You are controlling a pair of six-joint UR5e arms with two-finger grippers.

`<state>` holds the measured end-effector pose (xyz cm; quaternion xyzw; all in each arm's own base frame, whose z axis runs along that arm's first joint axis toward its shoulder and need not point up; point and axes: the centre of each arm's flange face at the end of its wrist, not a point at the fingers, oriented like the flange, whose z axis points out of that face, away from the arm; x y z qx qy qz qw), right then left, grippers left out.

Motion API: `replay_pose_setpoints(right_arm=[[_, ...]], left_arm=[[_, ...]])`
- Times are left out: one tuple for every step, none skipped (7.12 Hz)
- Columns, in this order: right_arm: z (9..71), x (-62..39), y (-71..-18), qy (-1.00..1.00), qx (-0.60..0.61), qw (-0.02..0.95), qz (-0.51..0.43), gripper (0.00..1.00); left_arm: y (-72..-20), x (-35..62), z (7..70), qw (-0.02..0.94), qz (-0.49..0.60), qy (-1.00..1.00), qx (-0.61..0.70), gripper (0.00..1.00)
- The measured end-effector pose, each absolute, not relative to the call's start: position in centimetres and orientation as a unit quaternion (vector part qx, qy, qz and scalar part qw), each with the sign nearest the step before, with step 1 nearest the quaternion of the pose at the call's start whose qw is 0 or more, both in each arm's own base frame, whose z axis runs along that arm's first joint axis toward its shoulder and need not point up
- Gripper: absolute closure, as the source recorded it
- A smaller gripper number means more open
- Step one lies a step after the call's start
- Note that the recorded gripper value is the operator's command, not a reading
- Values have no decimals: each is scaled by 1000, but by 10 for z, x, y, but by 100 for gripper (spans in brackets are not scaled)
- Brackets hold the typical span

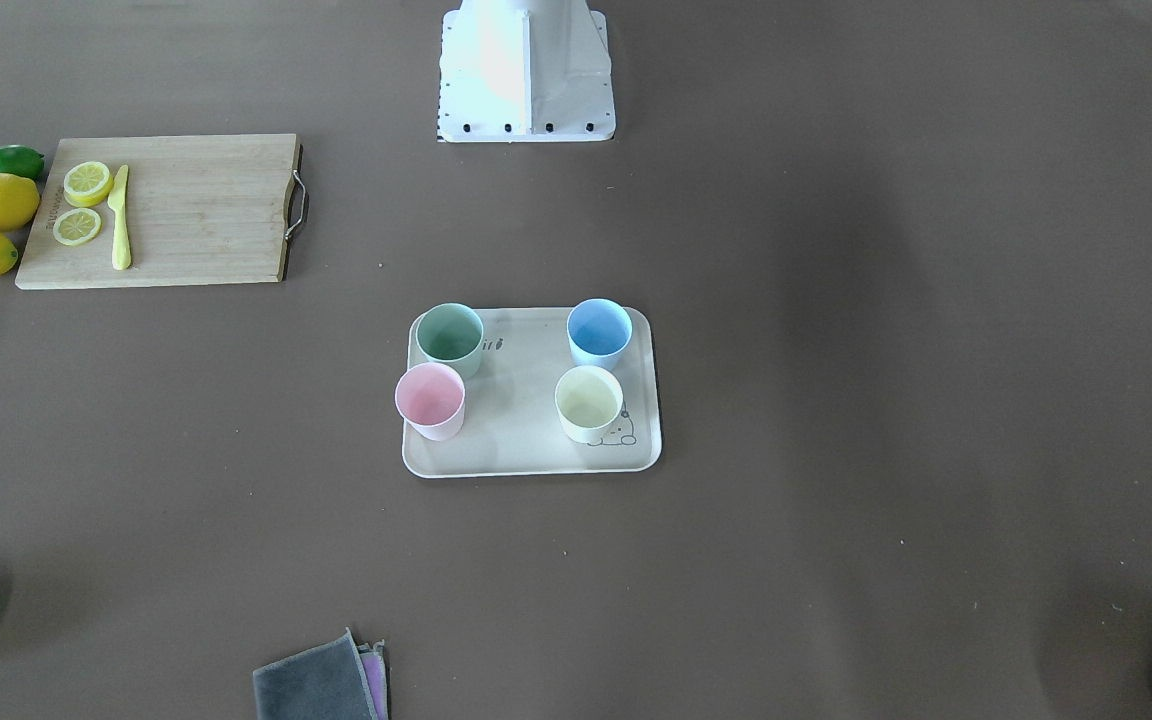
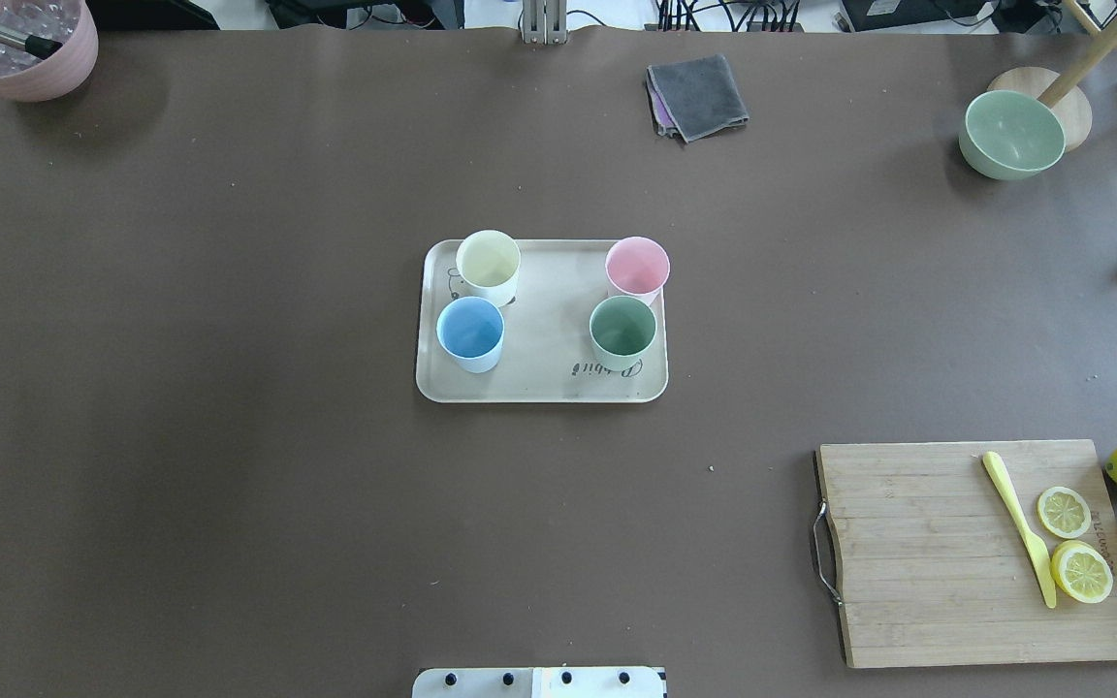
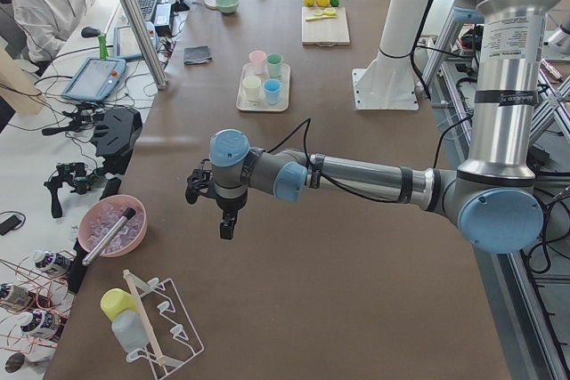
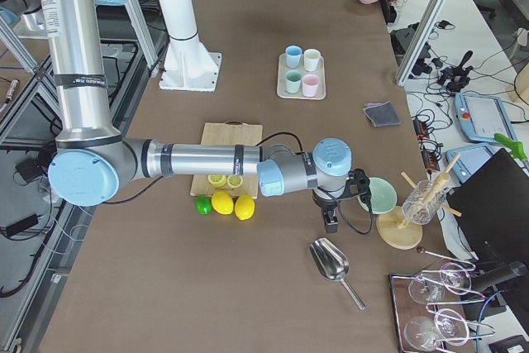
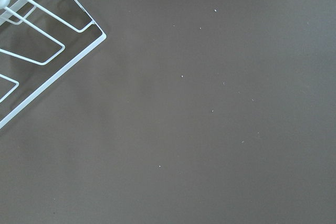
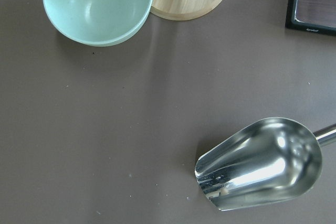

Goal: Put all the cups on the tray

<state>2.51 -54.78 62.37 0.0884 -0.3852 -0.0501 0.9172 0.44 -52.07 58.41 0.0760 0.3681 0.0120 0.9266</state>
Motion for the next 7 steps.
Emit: replay_pose_setpoints(right_arm=[[622,25,-549,-387,89,916,-49,0],[620,25,-549,-388,89,916,-49,0],[617,25,-548,-388,91,916,-49,0],[615,25,-548,-386,92,917,-49,0],[614,25,-548,-385,92,917,-48,0],[614,25,-548,-384,92,918,-48,0],[617,26,-545,-383,90,918,-47,0]], left_arm=[[-521,5,582,926,13,369,78,2],[-522,5,580,925,14,372,78,2],[-521,5,580,921,14,382,73,2],[-518,-2,581,915,8,398,68,2],[-516,-11,582,909,-1,411,67,2],[-515,-18,581,907,-6,416,70,2],[-514,-23,581,906,-10,416,72,2]])
